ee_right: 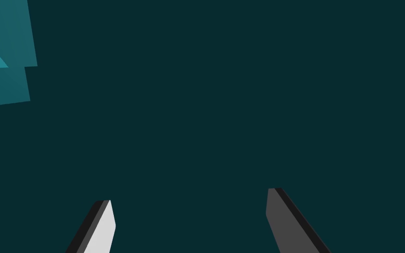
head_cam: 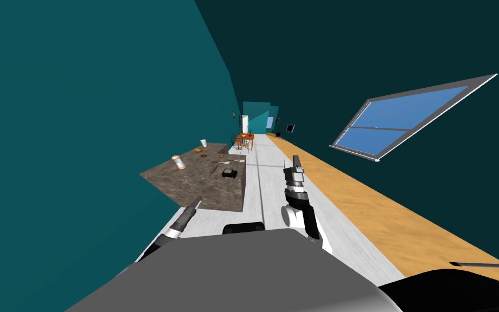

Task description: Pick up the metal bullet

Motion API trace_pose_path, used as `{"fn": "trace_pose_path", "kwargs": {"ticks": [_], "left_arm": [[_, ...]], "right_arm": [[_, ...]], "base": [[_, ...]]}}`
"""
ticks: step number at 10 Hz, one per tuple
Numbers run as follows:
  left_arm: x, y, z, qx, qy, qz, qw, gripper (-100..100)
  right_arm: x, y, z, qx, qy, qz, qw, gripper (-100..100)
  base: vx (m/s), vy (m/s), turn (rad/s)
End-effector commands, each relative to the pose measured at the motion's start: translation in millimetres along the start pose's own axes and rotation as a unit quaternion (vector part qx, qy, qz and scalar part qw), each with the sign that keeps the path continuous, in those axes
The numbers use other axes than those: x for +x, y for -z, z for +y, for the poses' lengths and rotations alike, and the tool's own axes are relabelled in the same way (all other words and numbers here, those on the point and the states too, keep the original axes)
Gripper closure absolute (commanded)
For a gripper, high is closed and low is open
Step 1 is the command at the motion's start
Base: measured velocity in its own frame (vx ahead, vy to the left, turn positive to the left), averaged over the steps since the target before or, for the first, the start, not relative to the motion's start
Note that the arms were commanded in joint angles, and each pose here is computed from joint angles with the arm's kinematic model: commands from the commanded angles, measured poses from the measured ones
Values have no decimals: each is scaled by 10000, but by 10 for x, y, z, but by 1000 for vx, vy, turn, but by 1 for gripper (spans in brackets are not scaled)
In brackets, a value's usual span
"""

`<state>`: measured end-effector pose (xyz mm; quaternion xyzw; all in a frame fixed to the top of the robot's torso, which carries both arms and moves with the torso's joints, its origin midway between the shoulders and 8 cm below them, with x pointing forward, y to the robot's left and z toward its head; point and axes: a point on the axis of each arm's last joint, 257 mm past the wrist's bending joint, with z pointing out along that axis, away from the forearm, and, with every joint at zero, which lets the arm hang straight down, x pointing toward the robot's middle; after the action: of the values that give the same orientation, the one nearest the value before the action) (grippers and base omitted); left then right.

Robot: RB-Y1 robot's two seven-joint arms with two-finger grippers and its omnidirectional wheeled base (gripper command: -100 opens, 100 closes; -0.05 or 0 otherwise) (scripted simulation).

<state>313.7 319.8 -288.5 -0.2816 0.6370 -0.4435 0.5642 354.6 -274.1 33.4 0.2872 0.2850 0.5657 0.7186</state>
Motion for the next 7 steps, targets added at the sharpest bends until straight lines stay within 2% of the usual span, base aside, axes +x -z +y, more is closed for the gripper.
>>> {"fn": "trace_pose_path", "kwargs": {"ticks": [1,2,3,4,6,7], "left_arm": [[24,115,195,-261,-108,168,9995,-100],[76,310,417,-564,-175,393,9975,-100],[40,366,505,-671,-254,443,9964,-100],[94,601,743,-1012,-280,629,9925,-100],[21,649,797,-1082,-410,719,9907,-100],[23,886,985,-1378,-493,954,9846,-100]], "right_arm": [[0,0,0,0,0,0,10000,0],[0,0,0,0,0,0,10000,0],[0,0,0,0,0,0,10000,0],[0,0,0,0,0,0,10000,0],[0,0,0,0,0,0,10000,0],[0,0,0,0,1,0,10000,0]], "base": [[-4,-48,-26],[4,-60,-76],[0,-49,-36],[4,-70,-97],[5,-41,-15],[17,-51,-124]]}}
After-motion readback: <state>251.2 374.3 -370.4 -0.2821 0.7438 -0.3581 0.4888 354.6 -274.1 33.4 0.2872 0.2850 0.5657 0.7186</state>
